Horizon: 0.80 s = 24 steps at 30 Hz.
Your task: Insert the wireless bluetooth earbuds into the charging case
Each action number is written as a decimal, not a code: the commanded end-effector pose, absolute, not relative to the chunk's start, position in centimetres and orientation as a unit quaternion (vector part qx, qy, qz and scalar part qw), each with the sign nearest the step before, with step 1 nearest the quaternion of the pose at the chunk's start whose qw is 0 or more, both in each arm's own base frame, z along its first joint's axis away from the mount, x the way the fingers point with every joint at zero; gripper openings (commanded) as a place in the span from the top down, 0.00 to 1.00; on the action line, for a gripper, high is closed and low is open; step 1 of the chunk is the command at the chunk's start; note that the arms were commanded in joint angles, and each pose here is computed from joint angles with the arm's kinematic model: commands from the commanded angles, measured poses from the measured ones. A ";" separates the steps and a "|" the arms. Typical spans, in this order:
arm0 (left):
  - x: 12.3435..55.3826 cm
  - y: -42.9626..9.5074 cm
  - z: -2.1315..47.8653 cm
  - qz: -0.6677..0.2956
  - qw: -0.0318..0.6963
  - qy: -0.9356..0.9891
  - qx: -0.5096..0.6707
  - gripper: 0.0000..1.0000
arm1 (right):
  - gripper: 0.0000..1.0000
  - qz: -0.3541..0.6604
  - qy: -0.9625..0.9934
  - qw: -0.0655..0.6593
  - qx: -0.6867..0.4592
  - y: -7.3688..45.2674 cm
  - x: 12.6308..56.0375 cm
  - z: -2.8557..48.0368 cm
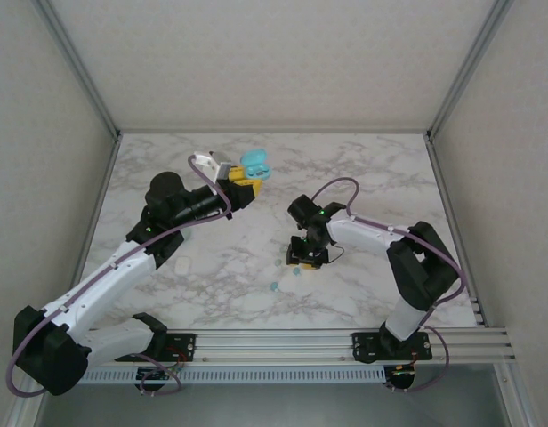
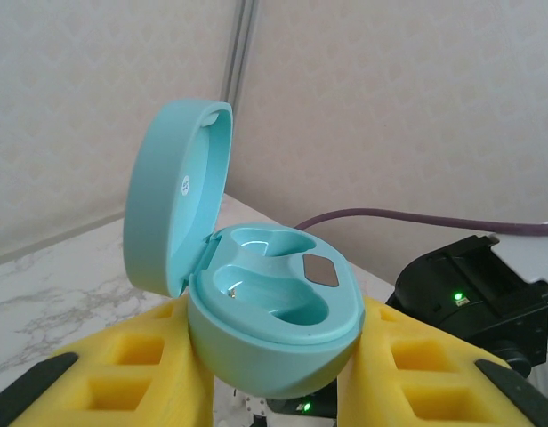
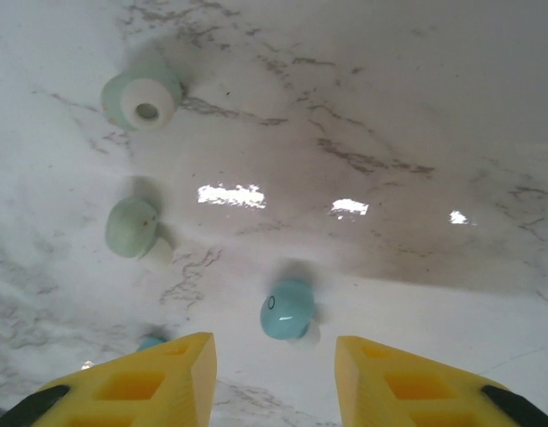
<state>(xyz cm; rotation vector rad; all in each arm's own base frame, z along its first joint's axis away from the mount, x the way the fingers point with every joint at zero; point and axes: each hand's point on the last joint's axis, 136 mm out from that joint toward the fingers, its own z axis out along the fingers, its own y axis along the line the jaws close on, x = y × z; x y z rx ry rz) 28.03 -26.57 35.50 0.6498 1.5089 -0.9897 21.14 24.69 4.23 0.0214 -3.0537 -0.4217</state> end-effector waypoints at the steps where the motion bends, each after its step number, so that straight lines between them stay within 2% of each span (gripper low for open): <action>1: 27.7 -26.0 36.5 -0.413 0.591 0.633 0.280 0.74 | 0.61 -0.077 -0.997 0.026 0.009 24.0 20.9 3.8; 24: 27.2 -25.3 36.3 -0.399 0.596 0.637 0.281 0.74 | 0.68 -0.038 -0.999 0.029 0.010 25.4 20.6 2.1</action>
